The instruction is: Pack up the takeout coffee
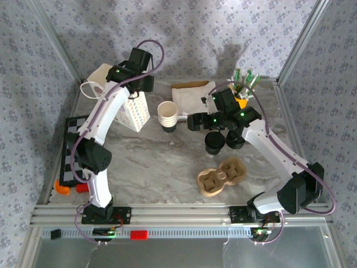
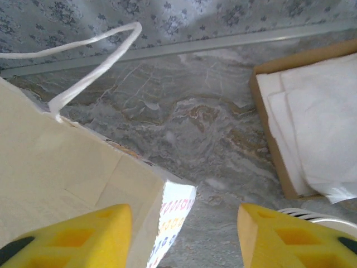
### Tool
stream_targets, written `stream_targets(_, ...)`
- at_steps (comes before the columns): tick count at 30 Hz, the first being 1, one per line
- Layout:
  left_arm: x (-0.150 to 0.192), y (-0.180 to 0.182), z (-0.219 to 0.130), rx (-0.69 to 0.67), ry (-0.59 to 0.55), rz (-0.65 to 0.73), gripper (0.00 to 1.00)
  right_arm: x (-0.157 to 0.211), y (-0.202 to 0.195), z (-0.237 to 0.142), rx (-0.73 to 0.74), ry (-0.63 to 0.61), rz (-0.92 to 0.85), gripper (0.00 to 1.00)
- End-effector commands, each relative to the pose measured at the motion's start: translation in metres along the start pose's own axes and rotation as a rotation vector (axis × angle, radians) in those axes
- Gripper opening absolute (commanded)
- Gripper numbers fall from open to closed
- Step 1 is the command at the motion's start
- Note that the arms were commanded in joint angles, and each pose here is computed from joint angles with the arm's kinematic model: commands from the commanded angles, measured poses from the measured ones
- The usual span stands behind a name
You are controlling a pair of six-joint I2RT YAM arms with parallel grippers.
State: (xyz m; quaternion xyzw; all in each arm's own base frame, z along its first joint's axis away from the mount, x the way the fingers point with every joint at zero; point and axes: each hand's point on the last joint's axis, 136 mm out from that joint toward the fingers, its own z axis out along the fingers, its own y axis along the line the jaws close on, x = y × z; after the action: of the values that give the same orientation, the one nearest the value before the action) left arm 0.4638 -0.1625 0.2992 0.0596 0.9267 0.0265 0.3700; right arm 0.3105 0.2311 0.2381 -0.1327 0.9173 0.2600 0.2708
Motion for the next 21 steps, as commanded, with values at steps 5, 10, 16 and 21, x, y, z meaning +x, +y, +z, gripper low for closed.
stream_targets(5,0.008,0.019,0.012,-0.054,0.088,0.058,0.39,-0.006,-0.003,-0.010,0.014,-0.010,-0.011,0.91)
stream_targets(10,0.015,0.016,0.012,-0.021,0.120,0.107,0.25,-0.007,-0.006,-0.011,0.019,-0.014,-0.005,0.91)
stream_targets(16,0.027,0.014,0.007,0.010,0.171,0.184,0.06,-0.009,-0.010,-0.014,0.028,-0.015,0.007,0.94)
stream_targets(21,0.034,0.015,-0.005,0.037,0.196,0.224,0.00,-0.006,-0.016,-0.017,0.050,-0.007,0.024,0.96)
